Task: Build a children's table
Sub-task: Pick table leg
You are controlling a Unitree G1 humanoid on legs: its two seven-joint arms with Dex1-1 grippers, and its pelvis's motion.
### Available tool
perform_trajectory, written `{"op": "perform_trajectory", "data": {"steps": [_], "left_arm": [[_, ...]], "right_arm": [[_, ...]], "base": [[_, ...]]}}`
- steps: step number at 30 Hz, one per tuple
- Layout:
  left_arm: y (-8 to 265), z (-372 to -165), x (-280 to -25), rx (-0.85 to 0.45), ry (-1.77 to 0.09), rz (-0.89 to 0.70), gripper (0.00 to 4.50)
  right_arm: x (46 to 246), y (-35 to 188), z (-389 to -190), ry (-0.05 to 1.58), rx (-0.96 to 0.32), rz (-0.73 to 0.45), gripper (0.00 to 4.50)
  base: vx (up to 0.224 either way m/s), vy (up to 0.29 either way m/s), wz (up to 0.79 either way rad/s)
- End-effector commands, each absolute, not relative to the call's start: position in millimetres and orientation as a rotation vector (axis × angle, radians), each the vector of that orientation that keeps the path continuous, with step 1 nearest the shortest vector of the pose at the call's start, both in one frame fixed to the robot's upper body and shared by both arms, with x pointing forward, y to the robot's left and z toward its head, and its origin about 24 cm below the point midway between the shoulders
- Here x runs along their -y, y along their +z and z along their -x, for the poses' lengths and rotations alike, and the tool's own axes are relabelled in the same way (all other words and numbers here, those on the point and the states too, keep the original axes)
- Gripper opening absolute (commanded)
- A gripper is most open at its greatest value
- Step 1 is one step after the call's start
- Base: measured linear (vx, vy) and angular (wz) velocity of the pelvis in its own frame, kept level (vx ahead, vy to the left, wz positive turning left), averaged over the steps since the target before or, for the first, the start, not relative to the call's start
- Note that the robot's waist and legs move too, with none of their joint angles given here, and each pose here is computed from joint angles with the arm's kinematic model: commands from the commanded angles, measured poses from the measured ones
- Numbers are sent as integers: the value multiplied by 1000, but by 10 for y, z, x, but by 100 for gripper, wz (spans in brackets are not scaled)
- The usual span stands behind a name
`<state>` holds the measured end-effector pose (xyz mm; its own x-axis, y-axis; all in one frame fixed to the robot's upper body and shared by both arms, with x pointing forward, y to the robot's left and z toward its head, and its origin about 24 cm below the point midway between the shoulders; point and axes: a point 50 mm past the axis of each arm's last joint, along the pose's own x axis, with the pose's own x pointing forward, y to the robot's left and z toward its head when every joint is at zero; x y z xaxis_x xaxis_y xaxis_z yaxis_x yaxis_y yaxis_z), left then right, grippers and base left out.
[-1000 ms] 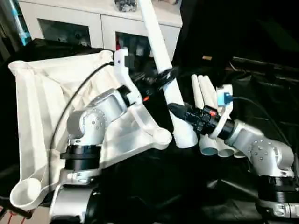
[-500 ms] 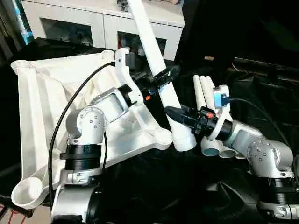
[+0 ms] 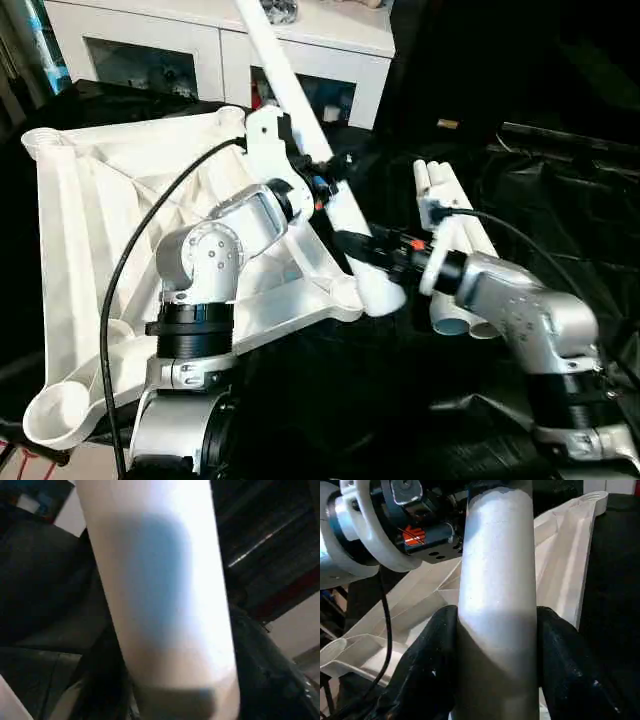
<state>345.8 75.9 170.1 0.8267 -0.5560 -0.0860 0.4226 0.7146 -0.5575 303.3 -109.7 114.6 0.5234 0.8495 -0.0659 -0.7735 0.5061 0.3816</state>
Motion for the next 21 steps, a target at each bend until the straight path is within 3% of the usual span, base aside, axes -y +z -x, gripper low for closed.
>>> {"op": "perform_trajectory", "data": {"steps": [1, 9, 10, 11, 17, 21], "left_arm": [[1662, -3472, -762, -286, -526, 539, 230], [1774, -3463, -748, -213, -607, 459, 205], [1803, -3447, -720, -198, -651, 445, 204], [1836, -3426, -688, -180, -706, 428, 202], [2003, -3291, -538, -76, -1022, 333, 183], [2063, -3286, -518, -46, -1095, 315, 183]], "right_arm": [[1116, 1287, -3066, 992, -182, -300, 186], [1108, 1310, -3073, 1022, -203, -320, 186], [1124, 1307, -3062, 1040, -216, -328, 242], [1145, 1304, -3047, 1060, -230, -334, 256], [1295, 1281, -2954, 1185, -324, -316, 298], [1341, 1297, -2901, 1256, -354, -307, 298]], "base": [[0, 0, 0], [0, 0, 0], [0, 0, 0], [0, 0, 0], [0, 0, 0], [0, 0, 0]]}}
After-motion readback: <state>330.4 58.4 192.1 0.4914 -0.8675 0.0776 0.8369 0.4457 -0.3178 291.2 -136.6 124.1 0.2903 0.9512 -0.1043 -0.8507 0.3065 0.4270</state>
